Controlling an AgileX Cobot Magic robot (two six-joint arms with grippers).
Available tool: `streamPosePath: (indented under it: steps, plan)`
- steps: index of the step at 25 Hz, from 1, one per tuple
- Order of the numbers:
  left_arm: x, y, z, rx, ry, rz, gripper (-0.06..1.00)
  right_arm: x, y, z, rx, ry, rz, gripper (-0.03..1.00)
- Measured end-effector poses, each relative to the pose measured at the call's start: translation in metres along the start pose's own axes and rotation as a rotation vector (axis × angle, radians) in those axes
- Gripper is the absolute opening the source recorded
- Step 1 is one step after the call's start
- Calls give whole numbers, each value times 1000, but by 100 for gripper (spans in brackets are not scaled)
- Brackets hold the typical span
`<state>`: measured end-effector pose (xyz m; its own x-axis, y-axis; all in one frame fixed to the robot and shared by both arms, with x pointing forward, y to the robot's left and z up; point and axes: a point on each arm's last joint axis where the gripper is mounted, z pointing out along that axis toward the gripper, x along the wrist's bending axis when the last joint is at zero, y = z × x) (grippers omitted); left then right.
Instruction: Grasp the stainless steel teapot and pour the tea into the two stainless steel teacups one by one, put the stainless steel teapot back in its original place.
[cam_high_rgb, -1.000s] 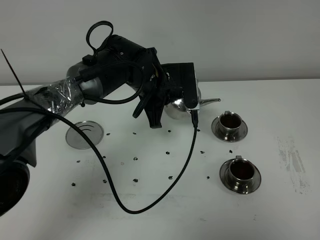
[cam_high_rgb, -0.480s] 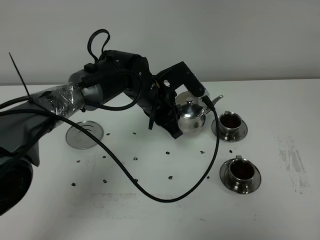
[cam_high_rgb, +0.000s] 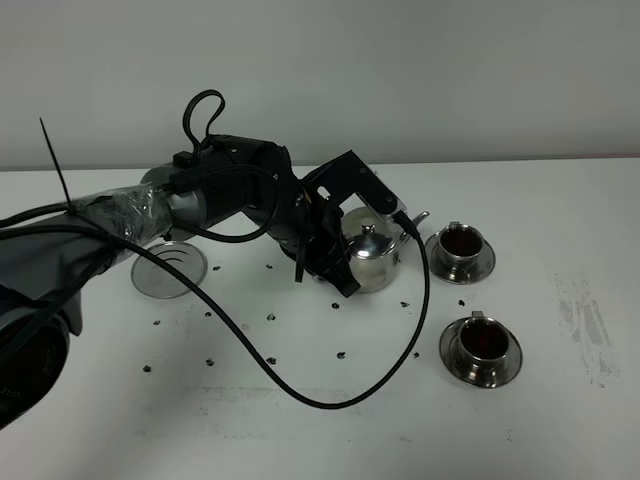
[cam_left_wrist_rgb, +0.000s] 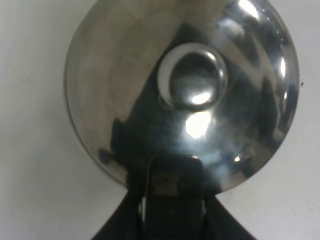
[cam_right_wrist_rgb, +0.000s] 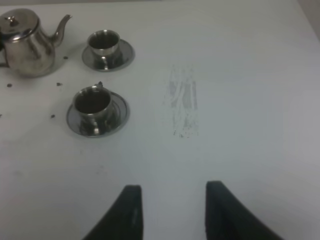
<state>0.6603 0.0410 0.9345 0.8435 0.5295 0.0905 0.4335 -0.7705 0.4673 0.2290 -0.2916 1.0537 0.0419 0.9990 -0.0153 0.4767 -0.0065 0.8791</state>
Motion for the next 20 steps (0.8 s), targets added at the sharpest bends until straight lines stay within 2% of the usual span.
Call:
streamPosePath:
  steps: [5,9,13,20]
  plan:
    - [5,-1,-6,-8,10,-10,22,0,0,0,0,0,0,29]
    - [17,4,-35,-45,46,-19,22,0,0,0,0,0,0,29]
    - [34,2,-63,-67,100,-70,22,0,0,0,0,0,0,29]
    - [51,-46,-86,-9,131,-186,22,0,0,0,0,0,0,29]
